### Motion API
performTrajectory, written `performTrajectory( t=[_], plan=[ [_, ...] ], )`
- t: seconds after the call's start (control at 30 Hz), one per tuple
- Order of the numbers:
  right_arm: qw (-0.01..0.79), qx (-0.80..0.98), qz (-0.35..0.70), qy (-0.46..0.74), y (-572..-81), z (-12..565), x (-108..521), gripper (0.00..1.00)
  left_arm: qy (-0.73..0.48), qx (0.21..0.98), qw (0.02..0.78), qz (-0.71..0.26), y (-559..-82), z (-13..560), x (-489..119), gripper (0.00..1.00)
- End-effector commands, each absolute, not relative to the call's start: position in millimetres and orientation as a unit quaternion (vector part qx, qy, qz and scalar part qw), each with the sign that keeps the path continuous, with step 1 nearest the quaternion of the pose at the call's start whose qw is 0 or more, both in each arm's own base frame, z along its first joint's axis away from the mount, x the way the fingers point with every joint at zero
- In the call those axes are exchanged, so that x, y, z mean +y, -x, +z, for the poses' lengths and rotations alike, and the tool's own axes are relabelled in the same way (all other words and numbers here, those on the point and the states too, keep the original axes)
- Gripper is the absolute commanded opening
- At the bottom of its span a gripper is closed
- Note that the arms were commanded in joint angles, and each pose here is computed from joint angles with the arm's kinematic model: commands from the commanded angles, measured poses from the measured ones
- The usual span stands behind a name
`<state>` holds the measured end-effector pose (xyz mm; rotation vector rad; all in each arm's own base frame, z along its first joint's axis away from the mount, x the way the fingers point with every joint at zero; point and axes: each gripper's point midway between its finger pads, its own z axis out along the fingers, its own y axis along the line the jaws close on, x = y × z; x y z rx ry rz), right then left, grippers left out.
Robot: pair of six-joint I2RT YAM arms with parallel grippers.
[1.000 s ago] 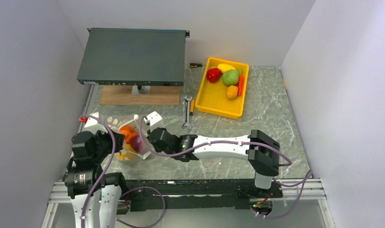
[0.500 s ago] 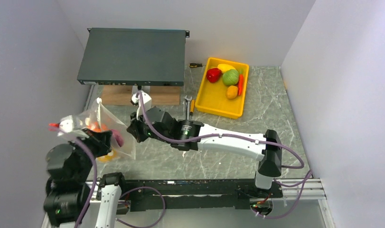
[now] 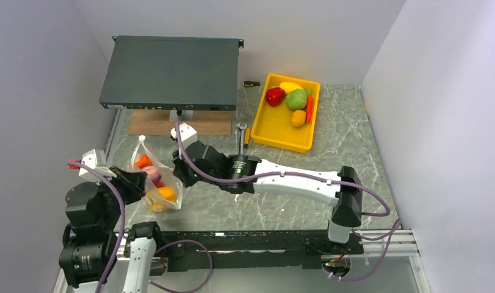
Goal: Place the food in the zip-top bag and seal the zipper
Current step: Adjust the zipper food storage bag at the center of the board.
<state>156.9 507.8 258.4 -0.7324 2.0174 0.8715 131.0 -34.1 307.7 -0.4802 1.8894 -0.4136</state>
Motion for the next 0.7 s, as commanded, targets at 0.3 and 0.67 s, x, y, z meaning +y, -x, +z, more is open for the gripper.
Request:
performTrajectory(
  t=[0.3,0.67],
  plan=[
    [0.417,0.785,0.370,0.270,-167.8,271.9,506.6,0.00,0.214,0.828,0.503,-0.124,-144.9,239.6,-17.5,0.00],
    [0.417,0.781,0.367,0.284,-172.0,279.1,502.5,0.43,0.200,0.837,0.500,-0.095,-159.2,220.7,-7.4,0.00]
  ],
)
